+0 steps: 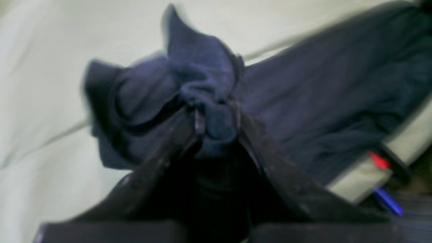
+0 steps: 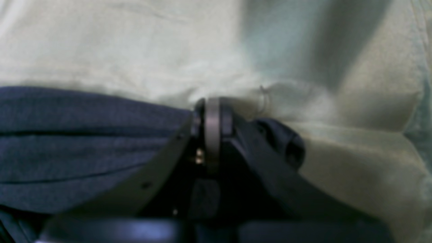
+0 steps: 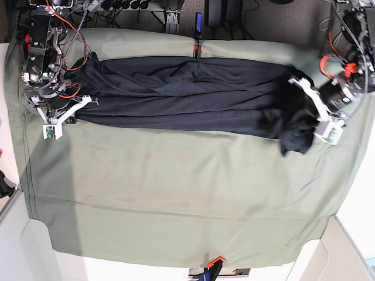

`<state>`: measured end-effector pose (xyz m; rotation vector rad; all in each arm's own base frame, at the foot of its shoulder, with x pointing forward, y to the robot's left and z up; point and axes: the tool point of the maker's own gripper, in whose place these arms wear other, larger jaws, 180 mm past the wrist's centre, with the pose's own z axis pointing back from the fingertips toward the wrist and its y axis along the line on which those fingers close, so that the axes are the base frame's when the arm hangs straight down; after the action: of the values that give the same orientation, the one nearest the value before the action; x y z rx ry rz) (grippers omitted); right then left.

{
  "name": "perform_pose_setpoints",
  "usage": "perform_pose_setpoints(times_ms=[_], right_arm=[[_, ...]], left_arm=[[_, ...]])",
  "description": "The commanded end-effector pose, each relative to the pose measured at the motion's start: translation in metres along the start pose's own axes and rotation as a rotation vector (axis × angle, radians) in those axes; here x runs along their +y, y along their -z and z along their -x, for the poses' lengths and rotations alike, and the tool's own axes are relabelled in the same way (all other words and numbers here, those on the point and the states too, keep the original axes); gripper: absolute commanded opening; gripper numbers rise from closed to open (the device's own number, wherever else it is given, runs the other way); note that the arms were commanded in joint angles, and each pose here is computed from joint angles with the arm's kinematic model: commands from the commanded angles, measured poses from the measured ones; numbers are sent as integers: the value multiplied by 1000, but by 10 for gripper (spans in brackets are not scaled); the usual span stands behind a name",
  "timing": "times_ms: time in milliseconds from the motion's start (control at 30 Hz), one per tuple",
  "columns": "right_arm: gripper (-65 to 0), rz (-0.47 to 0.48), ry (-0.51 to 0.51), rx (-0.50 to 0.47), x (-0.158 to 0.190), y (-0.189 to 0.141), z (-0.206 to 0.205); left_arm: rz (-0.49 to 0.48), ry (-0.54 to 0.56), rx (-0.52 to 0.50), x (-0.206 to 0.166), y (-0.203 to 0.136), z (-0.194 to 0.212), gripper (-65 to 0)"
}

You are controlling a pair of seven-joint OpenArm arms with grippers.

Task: Fold the T-shirt properly
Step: 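Lift the bunched end with the left gripper and fold it toward the right gripper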

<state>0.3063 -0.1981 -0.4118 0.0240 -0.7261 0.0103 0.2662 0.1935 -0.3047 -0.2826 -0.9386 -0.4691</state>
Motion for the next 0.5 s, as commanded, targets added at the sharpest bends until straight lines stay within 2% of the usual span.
perform_pose_setpoints(times_ms=[0,100,233,467], right_arm=[[-650,10,-9,-33,-4,-2,-12],[-650,11,-10,-33,-4,-2,-12],[-650,10,-9,-33,-4,-2,-12],[-650,-8,10,-36,-1,-2,-13]], left_arm=[[8,33,-36,-6,5,-15,-650],[54,84,16,-35,31,-7,-650],[124,127,4,-74,58,-14,-650],[273,144,12,-136,78,-9,-649]])
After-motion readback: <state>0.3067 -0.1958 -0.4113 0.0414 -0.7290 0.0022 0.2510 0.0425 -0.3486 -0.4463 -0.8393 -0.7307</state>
